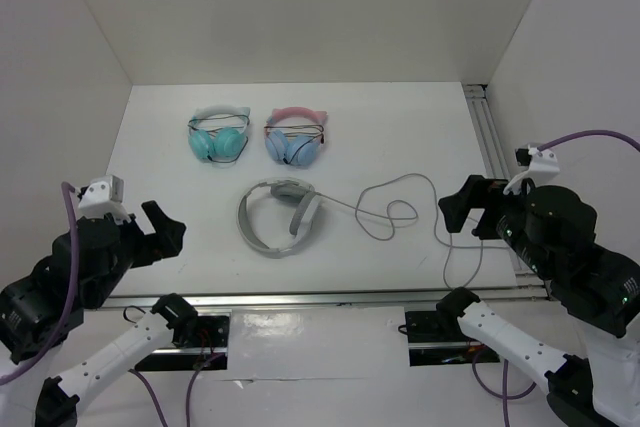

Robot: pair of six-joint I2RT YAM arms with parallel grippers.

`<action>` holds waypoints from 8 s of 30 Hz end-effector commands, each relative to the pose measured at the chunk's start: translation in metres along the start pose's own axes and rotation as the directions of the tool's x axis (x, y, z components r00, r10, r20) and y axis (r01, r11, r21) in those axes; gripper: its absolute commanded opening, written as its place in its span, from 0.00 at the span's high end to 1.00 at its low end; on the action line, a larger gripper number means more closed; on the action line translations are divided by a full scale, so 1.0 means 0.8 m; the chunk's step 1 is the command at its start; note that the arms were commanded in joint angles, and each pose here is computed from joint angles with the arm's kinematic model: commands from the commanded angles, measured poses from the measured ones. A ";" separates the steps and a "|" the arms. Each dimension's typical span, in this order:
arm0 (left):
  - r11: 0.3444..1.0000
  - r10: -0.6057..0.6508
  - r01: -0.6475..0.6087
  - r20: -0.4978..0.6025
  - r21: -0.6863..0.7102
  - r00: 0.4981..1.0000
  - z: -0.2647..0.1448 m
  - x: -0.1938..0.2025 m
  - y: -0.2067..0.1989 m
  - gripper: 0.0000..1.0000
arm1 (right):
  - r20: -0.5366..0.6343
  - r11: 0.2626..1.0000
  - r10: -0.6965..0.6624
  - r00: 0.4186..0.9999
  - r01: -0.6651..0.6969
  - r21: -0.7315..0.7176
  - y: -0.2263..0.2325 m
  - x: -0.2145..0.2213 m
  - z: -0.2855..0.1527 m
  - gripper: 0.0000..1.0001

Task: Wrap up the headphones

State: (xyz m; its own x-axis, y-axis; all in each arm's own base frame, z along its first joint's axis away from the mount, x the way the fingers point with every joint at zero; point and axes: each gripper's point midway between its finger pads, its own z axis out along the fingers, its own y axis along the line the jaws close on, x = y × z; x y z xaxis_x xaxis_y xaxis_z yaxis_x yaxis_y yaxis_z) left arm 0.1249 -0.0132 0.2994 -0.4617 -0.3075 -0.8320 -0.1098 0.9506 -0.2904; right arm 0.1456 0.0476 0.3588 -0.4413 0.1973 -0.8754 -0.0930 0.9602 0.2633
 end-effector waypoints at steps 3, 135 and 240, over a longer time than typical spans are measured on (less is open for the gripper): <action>0.996 0.024 -0.024 0.007 0.086 1.000 0.012 -0.001 -0.026 0.00 | 0.065 0.996 0.002 0.998 0.004 -0.095 0.022 -0.012 0.008 0.00; 0.993 -0.115 0.116 0.155 0.005 0.981 0.031 -0.248 -0.129 1.00 | 0.154 0.531 -0.232 0.961 0.257 -0.808 0.308 0.160 0.221 0.67; 0.574 0.734 -0.651 0.041 0.497 0.678 0.124 0.117 -0.255 1.00 | 0.394 0.642 -0.657 0.643 0.751 -0.154 0.282 0.008 0.075 1.00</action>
State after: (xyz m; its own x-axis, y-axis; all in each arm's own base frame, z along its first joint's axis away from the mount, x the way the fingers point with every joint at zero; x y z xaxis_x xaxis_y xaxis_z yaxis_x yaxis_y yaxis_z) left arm 0.1994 -0.2126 0.2130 -0.4129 0.5500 -0.7259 0.6016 0.7631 0.2360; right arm 0.1701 0.2756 0.3736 0.1015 -0.4737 -0.8748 -0.5277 0.7198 -0.4510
